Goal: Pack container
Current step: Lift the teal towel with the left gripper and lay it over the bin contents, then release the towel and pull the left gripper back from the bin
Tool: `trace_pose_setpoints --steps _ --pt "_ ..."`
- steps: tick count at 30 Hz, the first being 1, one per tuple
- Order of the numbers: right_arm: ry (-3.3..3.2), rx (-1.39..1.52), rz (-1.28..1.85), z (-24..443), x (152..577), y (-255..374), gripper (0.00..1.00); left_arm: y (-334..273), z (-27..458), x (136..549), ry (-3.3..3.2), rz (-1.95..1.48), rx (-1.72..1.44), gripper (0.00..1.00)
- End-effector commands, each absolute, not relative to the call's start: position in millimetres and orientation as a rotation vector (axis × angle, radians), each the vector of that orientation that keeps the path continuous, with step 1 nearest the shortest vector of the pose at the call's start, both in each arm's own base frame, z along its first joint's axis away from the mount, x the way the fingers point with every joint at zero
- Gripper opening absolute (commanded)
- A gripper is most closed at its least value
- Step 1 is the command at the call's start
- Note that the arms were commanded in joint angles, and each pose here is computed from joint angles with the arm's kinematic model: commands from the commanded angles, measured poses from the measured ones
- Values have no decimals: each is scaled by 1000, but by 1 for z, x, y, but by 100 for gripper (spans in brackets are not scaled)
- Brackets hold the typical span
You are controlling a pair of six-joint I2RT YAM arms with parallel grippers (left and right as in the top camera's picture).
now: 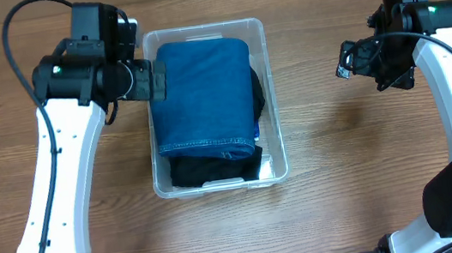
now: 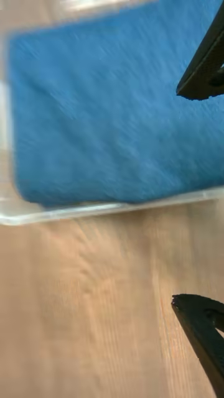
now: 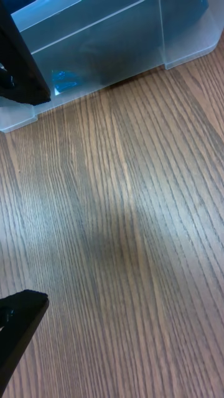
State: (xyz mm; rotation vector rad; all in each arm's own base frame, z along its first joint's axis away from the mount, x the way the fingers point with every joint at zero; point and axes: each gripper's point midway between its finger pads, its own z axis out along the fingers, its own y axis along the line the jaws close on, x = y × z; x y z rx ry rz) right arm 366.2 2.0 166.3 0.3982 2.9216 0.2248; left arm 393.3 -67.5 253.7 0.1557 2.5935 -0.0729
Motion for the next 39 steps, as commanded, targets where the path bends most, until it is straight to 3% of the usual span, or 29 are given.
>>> trace_pose_setpoints --steps 1,2,3,4,5,9,13,17,21,26,29,30,32,33,39 --pt "2915 382 225 167 368 3 100 -102 304 398 2405 -200 231 100" --pt "2914 382 225 167 368 3 100 -114 311 401 2359 -203 285 88" --pt "2914 382 225 167 368 3 100 -120 311 402 2347 -190 321 56" --pt "2913 382 225 167 368 3 100 -123 307 403 2352 -159 343 9" --pt "2911 381 225 167 369 3 100 -121 299 402 2382 -108 342 4" --pt "2910 381 225 167 369 3 100 -125 221 381 2687 -72 311 4" --pt "2911 381 225 167 369 3 100 -179 111 332 3046 -460 432 4" --pt "2911 381 225 167 369 3 100 -230 42 265 3325 -766 539 4" --pt "2911 381 225 167 369 3 100 -252 47 262 3275 -816 649 4" --pt "2912 381 225 167 369 3 100 -226 139 322 3025 -630 585 6" --pt "2911 380 225 167 369 3 100 -187 202 344 2883 -487 472 32" --pt "2909 378 227 167 369 4 100 -169 224 348 2836 -434 423 51" --pt "2898 324 280 170 373 13 100 -136 255 349 2761 -330 324 78" --pt "2875 250 337 174 378 23 100 -108 272 350 2717 -247 218 100" --pt "2622 116 326 207 435 38 100 15 314 359 2525 -79 -366 100"
